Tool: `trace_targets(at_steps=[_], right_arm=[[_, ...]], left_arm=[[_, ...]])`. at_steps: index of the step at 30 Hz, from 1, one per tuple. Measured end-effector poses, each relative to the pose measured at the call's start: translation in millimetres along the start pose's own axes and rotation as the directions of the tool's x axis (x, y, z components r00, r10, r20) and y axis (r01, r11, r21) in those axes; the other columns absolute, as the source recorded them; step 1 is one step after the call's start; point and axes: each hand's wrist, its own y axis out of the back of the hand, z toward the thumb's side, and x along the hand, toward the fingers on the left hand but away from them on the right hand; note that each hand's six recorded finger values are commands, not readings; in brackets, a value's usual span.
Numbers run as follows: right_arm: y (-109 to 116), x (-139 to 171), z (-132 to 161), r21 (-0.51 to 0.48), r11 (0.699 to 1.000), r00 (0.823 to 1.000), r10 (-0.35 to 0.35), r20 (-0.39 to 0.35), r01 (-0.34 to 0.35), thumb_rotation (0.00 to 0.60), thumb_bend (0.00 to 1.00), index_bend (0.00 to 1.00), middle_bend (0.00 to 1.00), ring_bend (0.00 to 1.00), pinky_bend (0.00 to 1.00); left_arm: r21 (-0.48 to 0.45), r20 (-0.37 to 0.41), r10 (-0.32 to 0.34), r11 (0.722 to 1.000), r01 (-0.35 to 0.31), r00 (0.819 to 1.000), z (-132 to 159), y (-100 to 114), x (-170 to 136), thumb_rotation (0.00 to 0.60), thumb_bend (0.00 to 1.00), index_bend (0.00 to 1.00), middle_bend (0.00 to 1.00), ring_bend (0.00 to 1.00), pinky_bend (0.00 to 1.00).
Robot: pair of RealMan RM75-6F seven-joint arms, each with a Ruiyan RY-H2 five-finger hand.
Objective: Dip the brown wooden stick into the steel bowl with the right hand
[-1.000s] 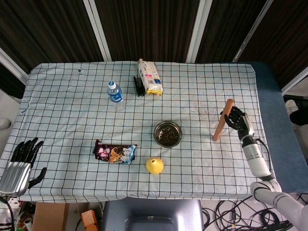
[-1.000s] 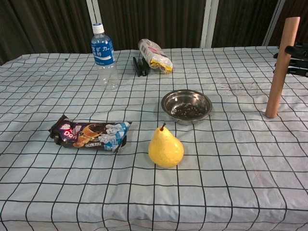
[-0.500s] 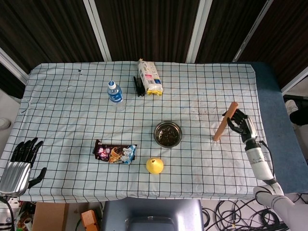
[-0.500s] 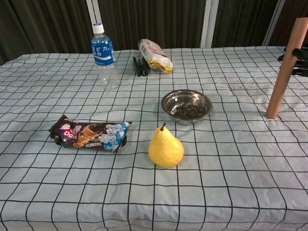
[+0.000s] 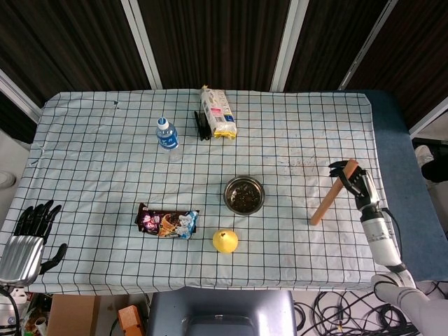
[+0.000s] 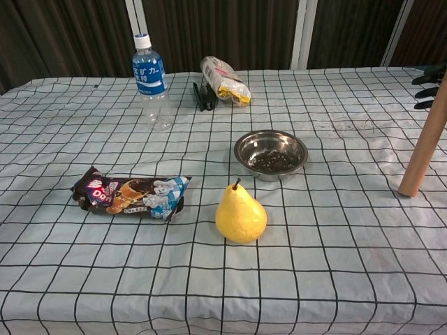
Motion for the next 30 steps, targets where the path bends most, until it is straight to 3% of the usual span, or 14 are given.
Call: trace_targets(at_steps=[8,11,16,24,28,30], right_arm=[[-8.3,5.9,6.1,-0.093,0.995,0.999,0.04,-0.03,-0.043,0.392,0.25,0.45,0.38,0.36,0.39],[-15.3,9.7,9.9,-0.132,0.988,0.996,0.074,-0.039,-0.079,0.395,0.25,0.53,0.38,0.39,0.41],[-28.6,15.2,11.4,-0.163,0.977,0.99,0.135,-0.029,-0.138,0.428,0.25,0.68,0.47,0.52,0.59],[-42.6,13.9,10.7,-0.212,0.96,0.983,0.182,-0.011,-0.18,0.47,0.26,0.85,0.63,0.71,0.76],[-44.3,13.4,11.3,-0.222,0.957,0.983,0.185,-0.017,-0.184,0.562,0.27,0.96,0.76,0.87,0.92],[-45.5,13.1,12.3,-0.229,0.955,0.982,0.186,-0.024,-0.187,0.593,0.37,0.99,0.81,0.93,0.97]], left_arm=[[-0.003,-0.002,0.006,1.0,-0.006,1.0,-0.8,1.3,0.1,0.6,0.35,0.0,0.0,0.0,0.0],[-0.003,0.001,0.006,1.0,-0.006,1.0,-0.6,1.3,0.1,0.6,0.35,0.0,0.0,0.0,0.0],[-0.003,0.003,0.007,1.0,-0.007,1.0,0.1,1.4,-0.4,0.6,0.35,0.0,0.0,0.0,0.0],[-0.007,-0.004,0.012,1.0,-0.012,1.0,-2.4,3.2,-0.4,0.6,0.35,0.0,0.0,0.0,0.0],[-0.008,-0.003,0.015,1.0,-0.015,1.0,-3.1,4.1,-0.4,0.6,0.35,0.0,0.0,0.0,0.0],[-0.007,-0.002,0.014,1.0,-0.014,1.0,-3.0,3.9,-0.4,0.6,0.35,0.0,0.0,0.0,0.0]])
